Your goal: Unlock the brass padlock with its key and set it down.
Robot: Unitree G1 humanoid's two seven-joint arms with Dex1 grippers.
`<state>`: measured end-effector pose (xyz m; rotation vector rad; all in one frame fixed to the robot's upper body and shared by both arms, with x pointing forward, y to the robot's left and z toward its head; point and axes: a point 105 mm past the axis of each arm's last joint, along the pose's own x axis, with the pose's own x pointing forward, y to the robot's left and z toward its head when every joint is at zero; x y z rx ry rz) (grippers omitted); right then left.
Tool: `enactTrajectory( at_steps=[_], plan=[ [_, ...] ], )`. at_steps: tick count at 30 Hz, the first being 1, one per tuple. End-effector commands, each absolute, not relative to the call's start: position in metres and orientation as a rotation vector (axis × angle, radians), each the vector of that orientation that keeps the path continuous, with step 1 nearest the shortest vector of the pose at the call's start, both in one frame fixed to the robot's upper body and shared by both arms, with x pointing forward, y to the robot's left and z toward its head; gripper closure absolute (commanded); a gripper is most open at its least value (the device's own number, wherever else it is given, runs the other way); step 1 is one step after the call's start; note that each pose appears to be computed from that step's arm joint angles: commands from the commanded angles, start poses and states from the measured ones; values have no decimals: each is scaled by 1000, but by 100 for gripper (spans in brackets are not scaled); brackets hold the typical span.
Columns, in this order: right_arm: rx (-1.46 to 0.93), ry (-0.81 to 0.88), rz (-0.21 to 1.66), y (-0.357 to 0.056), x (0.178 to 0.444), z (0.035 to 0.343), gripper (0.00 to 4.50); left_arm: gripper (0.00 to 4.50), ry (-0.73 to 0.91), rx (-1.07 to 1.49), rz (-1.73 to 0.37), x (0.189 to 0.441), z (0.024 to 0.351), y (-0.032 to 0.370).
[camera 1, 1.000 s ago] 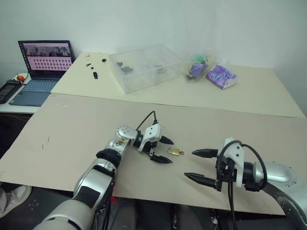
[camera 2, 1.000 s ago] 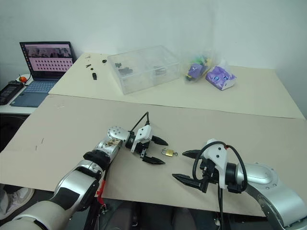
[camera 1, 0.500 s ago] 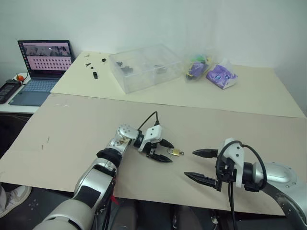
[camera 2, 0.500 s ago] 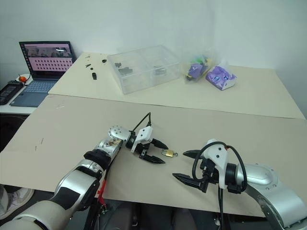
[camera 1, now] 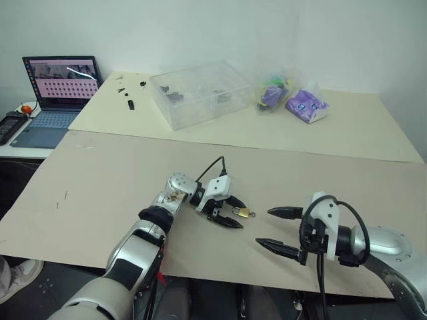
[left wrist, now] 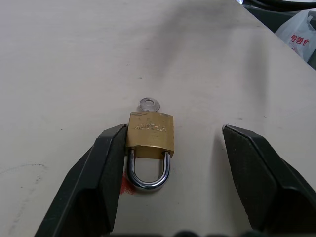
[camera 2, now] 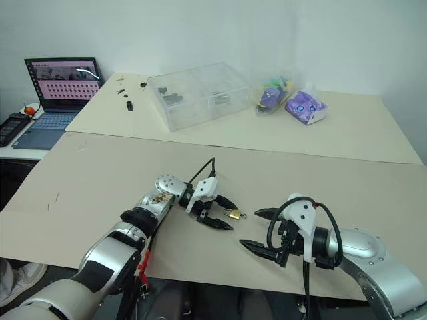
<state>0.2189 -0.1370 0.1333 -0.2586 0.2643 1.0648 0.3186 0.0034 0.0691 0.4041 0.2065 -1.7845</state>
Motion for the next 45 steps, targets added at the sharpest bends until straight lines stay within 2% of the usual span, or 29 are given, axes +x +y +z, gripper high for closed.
enactTrajectory(
  at_steps=[1,8,11,15,16,23,26,31,37,40,42,45],
  plan=[
    [-263,220,1077,-132,217,143,0,127,198,442,-1818,315,72,-6],
    [-262,217,1071,-132,218,143,0,127,197,450,-1814,316,72,-5],
    [-265,217,1068,-132,218,142,0,206,195,454,-1814,316,72,-5],
    [-266,217,1064,-133,219,142,0,353,190,456,-1810,317,73,-5],
    [-265,217,1064,-133,218,142,0,366,188,456,-1809,317,73,-5],
    [-270,214,1064,-132,220,142,0,366,168,460,-1776,321,77,-3],
    [-310,198,1016,-132,231,142,0,366,125,454,-1719,328,89,10],
    [-534,142,896,-134,258,137,0,366,51,513,-1593,336,132,55],
    [-809,-9,925,-114,264,148,0,366,94,563,-1500,314,168,105],
    [-1062,-276,857,-97,273,171,0,366,156,521,-1483,300,182,120],
    [-1218,-512,854,-77,265,184,0,366,191,470,-1478,292,189,126],
    [-1338,-710,892,-62,253,175,0,366,197,396,-1459,290,196,127]
  ],
)
